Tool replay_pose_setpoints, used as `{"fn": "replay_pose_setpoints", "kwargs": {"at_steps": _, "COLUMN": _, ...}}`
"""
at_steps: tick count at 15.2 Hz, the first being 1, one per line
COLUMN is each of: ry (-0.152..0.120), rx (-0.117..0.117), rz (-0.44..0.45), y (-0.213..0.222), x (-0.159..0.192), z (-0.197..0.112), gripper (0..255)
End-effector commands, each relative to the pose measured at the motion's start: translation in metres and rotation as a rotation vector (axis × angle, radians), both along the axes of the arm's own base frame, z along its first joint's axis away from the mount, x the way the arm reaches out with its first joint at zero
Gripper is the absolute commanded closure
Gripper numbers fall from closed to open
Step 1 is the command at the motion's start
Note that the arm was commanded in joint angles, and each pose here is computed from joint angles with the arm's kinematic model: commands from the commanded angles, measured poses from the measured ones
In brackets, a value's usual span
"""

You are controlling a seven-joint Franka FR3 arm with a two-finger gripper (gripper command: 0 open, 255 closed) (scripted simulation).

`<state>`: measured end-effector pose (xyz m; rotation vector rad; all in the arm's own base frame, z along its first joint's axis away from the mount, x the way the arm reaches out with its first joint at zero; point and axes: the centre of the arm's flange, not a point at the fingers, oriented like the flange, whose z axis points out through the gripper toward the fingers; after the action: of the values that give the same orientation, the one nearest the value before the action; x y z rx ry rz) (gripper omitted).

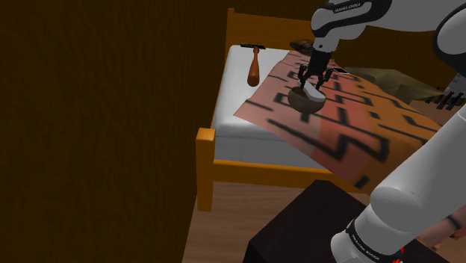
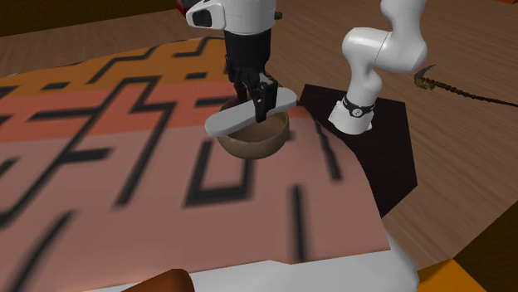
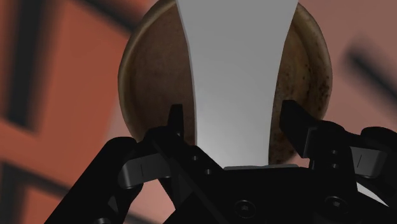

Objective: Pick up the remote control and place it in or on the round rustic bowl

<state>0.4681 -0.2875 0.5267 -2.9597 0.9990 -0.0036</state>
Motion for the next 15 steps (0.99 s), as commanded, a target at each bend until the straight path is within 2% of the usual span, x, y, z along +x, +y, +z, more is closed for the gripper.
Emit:
{"fn": "replay_pose_setpoints", "kwargs": {"at_steps": 1, "ry": 0.004, "rx": 0.003, "rz": 0.001, "y": 0.0, "x": 0.0, "z": -0.002, "gripper": 255}}
{"fn": "replay_pose_setpoints", "kwargs": {"at_steps": 3, "ry": 0.004, "rx": 0.003, "rz": 0.001, "y": 0.0, "x": 0.0, "z": -0.002, "gripper": 255}}
{"fn": "replay_pose_setpoints", "kwargs": {"at_steps": 4, "ry": 0.004, "rx": 0.003, "rz": 0.001, "y": 0.0, "x": 0.0, "z": -0.002, "gripper": 0}}
{"fn": "replay_pose_setpoints", "kwargs": {"at_steps": 9, "ry": 0.004, "rx": 0.003, "rz": 0.001, "y": 0.0, "x": 0.0, "z": -0.002, "gripper": 0}}
{"fn": "replay_pose_setpoints", "kwargs": {"at_steps": 13, "ry": 0.004, "rx": 0.003, "rz": 0.001, "y": -0.001, "x": 0.0, "z": 0.048, "gripper": 0}}
{"fn": "replay_pose_setpoints", "kwargs": {"at_steps": 15, "ry": 0.004, "rx": 0.003, "rz": 0.001, "y": -0.001, "x": 0.0, "z": 0.048, "gripper": 0}}
